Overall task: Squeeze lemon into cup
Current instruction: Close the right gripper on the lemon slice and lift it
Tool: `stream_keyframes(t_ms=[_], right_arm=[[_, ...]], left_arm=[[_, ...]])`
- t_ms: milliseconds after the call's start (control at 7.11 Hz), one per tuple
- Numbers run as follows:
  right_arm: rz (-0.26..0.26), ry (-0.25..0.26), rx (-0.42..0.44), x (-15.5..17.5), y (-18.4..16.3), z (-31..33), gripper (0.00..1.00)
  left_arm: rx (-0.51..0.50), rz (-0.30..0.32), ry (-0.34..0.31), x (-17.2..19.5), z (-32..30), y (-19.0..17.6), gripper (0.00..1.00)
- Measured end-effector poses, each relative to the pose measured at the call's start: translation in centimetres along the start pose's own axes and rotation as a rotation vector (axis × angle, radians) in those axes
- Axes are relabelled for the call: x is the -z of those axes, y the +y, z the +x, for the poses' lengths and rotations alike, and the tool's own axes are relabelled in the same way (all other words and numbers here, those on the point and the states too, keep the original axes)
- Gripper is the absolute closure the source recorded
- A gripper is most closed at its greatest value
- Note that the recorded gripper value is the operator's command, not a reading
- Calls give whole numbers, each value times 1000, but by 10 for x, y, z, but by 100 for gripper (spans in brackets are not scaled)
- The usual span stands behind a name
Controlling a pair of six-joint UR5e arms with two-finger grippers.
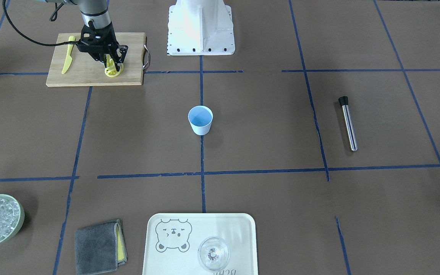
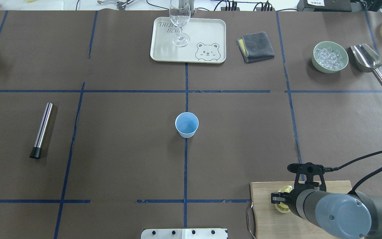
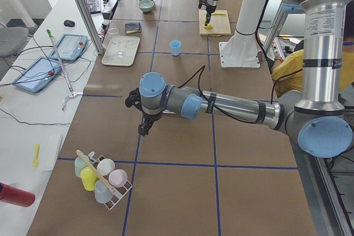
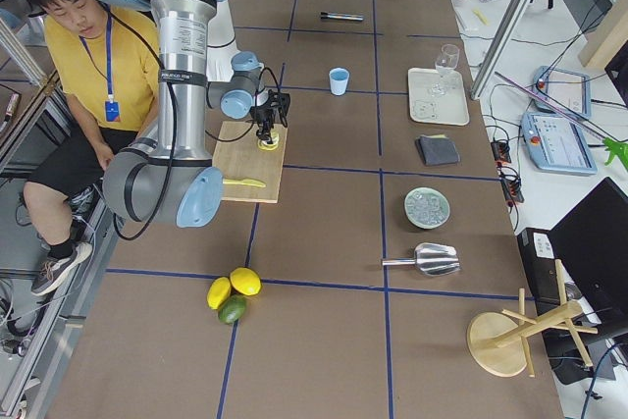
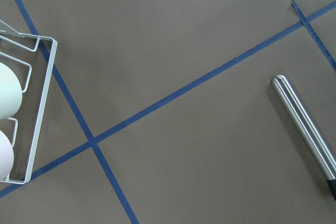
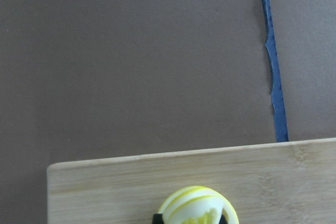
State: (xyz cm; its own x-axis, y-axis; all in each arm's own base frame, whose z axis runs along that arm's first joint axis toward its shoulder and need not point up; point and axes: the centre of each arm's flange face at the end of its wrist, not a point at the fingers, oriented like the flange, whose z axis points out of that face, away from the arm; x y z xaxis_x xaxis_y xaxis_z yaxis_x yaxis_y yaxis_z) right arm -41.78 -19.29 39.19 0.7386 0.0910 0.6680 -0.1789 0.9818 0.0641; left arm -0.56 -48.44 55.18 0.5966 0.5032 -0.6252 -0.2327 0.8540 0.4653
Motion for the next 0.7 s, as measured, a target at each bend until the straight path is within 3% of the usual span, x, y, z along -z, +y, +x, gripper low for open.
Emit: stream_keyframes(t_ms=[704], right_arm=[[7, -30, -12, 19, -7, -2, 66]], left_arm=[[1, 0, 0, 2, 2, 6, 0]])
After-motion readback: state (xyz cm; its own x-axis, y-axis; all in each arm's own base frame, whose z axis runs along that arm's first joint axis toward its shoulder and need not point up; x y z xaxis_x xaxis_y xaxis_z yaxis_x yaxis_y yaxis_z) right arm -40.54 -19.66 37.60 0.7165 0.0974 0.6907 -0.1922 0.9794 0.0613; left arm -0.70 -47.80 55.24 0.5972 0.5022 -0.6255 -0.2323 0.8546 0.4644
